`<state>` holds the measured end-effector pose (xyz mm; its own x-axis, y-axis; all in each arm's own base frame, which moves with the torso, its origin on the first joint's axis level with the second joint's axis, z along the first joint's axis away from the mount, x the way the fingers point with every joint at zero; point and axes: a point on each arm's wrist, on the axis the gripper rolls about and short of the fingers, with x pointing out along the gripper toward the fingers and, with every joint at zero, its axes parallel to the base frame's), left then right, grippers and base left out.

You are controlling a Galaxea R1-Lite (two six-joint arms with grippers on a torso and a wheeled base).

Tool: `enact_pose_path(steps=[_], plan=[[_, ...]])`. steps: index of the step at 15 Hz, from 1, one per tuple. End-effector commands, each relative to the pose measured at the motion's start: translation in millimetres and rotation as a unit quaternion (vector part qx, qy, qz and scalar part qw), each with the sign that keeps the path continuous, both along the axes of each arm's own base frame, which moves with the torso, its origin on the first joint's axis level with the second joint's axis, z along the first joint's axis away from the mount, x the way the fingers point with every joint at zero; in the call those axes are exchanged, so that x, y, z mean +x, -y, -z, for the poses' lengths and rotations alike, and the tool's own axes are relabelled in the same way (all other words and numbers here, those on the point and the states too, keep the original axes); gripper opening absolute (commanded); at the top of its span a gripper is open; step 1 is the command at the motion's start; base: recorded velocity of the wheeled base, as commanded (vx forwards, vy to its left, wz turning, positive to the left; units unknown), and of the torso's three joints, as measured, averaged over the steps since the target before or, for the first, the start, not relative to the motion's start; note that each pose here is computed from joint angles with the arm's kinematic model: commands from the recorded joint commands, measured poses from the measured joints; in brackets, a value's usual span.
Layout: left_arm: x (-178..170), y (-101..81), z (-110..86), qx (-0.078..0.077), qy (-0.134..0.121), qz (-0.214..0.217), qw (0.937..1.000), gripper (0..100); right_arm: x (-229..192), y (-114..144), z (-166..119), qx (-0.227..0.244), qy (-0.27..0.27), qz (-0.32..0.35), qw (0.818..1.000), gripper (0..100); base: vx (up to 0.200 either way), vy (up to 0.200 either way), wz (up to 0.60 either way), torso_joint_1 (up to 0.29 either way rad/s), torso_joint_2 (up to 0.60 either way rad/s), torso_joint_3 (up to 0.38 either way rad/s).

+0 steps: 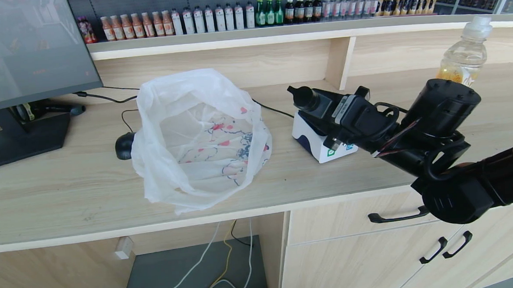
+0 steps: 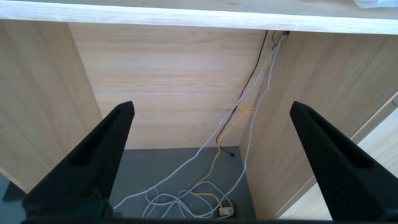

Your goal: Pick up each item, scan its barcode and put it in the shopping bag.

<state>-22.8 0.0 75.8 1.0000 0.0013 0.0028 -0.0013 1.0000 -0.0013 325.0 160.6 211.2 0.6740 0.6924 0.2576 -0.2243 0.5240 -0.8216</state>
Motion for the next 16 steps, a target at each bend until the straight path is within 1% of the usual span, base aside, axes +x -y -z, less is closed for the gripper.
enact_pose_path(steps=[1, 3, 6, 8, 9, 10, 11, 13, 15, 16], plan=[[0.0, 0.0, 0.0, 0.0, 0.0, 0.0, 1.0, 100, -1.1, -2.3, -2.0, 0.003, 0.003, -0.003, 1.0, 0, 0.0, 0.0, 0.0, 0.0, 0.0, 0.0], [0.0, 0.0, 0.0, 0.0, 0.0, 0.0, 1.0, 100, -4.9, -0.3, -7.1, 0.016, -0.003, -0.002, 1.0, 0, 0.0, 0.0, 0.0, 0.0, 0.0, 0.0], [0.0, 0.0, 0.0, 0.0, 0.0, 0.0, 1.0, 100, -15.3, -1.4, -23.5, 0.056, -0.007, -0.001, 0.998, 0, 0.0, 0.0, 0.0, 0.0, 0.0, 0.0], [0.0, 0.0, 0.0, 0.0, 0.0, 0.0, 1.0, 100, -27.2, -9.2, -33.5, 0.119, -0.041, -0.001, 0.992, 0, 0.0, 0.0, 0.0, 0.0, 0.0, 0.0], [0.0, 0.0, 0.0, 0.0, 0.0, 0.0, 1.0, 100, -31.5, -11.5, -36.4, 0.15, -0.06, 0.005, 0.987, 0, 0.0, 0.0, 0.0, 0.0, 0.0, 0.0], [0.0, 0.0, 0.0, 0.0, 0.0, 0.0, 1.0, 100, -35.5, -15.4, -39.2, 0.191, -0.083, 0.009, 0.978, 0, 0.0, 0.0, 0.0, 0.0, 0.0, 0.0], [0.0, 0.0, -0.1, 0.0, 0.001, 0.0, 1.0, 100, -38.1, -15.0, -42.5, 0.23, -0.095, 0.014, 0.968, 0, 0.0, 0.0, 0.0, 0.0, 0.0, 0.0], [0.0, 0.0, 0.0, 0.0, 0.0, 0.0, 1.0, 100, -41.6, -13.2, -47.0, 0.261, -0.102, 0.004, 0.96, 0, 0.0, 0.0, 0.0, 0.0, 0.0, 0.0], [0.0, 0.0, -0.1, 0.0, 0.001, 0.0, 1.0, 100, -47.2, -8.6, -45.6, 0.313, -0.116, 0.0, 0.943, 0, 0.0, 0.0, 0.0, 0.0, 0.0, 0.0], [0.0, 0.0, 0.0, 0.0, 0.0, 0.0, 1.0, 100, -49.8, -6.4, -44.5, 0.344, -0.122, -0.005, 0.931, 0, 0.0, 0.0, 0.0, 0.0, 0.0, 0.0]])
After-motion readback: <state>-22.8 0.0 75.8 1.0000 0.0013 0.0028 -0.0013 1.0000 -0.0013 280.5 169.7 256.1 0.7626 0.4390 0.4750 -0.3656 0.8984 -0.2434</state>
